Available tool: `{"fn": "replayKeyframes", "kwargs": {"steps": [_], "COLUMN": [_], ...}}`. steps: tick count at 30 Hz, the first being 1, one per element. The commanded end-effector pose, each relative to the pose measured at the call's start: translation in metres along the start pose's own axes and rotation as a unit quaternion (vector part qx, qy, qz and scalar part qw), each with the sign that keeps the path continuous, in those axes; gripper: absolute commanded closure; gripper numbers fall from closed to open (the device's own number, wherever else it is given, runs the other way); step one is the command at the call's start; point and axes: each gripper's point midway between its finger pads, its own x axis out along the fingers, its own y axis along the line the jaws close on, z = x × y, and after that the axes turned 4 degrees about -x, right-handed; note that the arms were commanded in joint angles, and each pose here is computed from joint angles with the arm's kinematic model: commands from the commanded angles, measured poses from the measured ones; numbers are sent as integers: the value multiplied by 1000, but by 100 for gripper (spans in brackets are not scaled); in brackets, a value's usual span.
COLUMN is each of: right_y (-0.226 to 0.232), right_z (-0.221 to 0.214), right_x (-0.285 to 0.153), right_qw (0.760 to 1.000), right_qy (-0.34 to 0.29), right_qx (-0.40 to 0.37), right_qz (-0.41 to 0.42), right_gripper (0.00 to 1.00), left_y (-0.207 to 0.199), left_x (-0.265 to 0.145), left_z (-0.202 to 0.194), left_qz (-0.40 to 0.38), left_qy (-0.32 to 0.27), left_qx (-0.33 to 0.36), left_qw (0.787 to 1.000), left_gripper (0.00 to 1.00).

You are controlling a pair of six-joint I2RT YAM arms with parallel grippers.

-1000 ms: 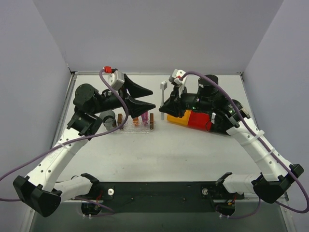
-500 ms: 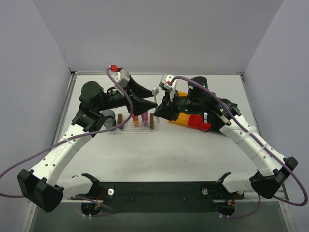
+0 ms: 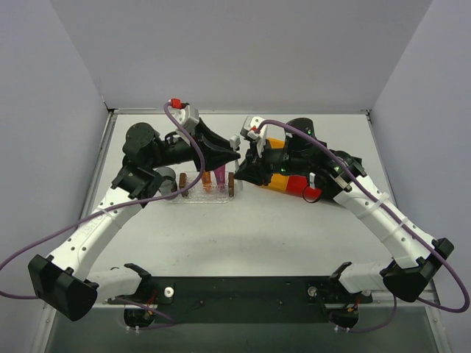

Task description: Prepare toiletry sets of a toothbrush and toothpaste on the tray

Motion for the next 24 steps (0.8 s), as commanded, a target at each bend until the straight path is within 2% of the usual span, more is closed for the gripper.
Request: {"fn": "replayKeyframes", "kwargs": {"steps": [1, 5, 13, 15, 21, 24], "right_y": [1, 2, 2, 2, -1, -2], "right_z": [17, 17, 17, 17, 17, 17], "right_x": [-2, -1, 0, -1, -3, -5], "right_qw": [999, 999, 1000, 1000, 1000, 999], "right_qy": [-22, -22, -20, -20, -18, -19], "right_qx": [-24, -24, -21, -21, -22, -23], "right_qz": [1, 3, 6, 4, -7, -13], "right_gripper": [100, 100, 99, 96, 71, 63], "left_y": [-9, -10, -16, -15, -13, -8], "left_x": [3, 2, 2, 1, -2, -4], "left_z": [12, 11, 9, 6, 2, 1], "left_qz": [-21, -26, -38, -36, -24, -10], "left_qy": [-17, -17, -17, -16, -12, -11], "left_qx": [18, 17, 12, 11, 21, 26], "left_qw": [999, 999, 999, 999, 999, 1000], "left_gripper": [65, 71, 100, 100, 100, 100]}}
